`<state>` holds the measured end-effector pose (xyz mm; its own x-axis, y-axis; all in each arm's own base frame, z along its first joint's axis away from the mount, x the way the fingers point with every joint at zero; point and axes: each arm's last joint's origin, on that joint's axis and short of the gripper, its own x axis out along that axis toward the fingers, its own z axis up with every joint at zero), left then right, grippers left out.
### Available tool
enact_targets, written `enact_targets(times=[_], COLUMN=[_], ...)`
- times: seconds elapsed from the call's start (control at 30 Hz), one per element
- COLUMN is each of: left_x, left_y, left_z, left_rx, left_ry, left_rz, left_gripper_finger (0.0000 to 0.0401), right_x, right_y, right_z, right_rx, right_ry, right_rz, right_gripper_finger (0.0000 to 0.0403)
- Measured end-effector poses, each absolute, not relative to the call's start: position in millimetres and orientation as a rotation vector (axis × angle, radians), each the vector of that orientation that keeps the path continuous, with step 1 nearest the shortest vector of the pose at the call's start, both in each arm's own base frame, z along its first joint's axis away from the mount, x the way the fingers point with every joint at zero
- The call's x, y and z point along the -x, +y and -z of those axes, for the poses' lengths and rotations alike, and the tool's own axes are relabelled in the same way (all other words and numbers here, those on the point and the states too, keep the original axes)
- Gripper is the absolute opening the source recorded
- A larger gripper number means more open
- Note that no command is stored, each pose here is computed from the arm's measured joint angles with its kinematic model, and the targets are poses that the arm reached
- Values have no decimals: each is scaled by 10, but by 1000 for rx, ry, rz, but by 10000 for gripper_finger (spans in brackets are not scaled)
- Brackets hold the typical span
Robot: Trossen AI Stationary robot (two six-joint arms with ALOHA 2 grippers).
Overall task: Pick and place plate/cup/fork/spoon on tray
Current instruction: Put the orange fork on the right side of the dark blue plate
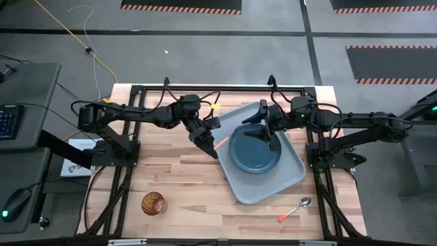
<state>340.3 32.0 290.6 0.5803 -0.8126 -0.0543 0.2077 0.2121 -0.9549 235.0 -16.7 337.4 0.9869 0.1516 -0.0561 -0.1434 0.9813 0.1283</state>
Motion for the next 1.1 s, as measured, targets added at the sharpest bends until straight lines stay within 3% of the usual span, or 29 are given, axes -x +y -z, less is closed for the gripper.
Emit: enact_targets(times=[0.5, 0.63, 0.93, 1.1], left_x=[-3406, -3412, -3371, -3312], left_y=[310, 345, 625, 991], left_z=[-2929, -2928, -2955, -3214], left_rx=[1123, 1126, 1115, 1004], left_ry=[612, 586, 514, 370], left_rz=[776, 736, 687, 680], left_gripper_finger=[67, 91, 150, 164], right_x=[-2350, -2350, -2004, -1602], right_y=[-174, -170, -198, -164], right_z=[-3367, -3367, -3375, -3289], right_rx=[-133, -144, -227, -434], right_ry=[72, 74, 208, 408], right_rz=[-126, -135, -78, -12], right_gripper_finger=[56, 8, 2, 1])
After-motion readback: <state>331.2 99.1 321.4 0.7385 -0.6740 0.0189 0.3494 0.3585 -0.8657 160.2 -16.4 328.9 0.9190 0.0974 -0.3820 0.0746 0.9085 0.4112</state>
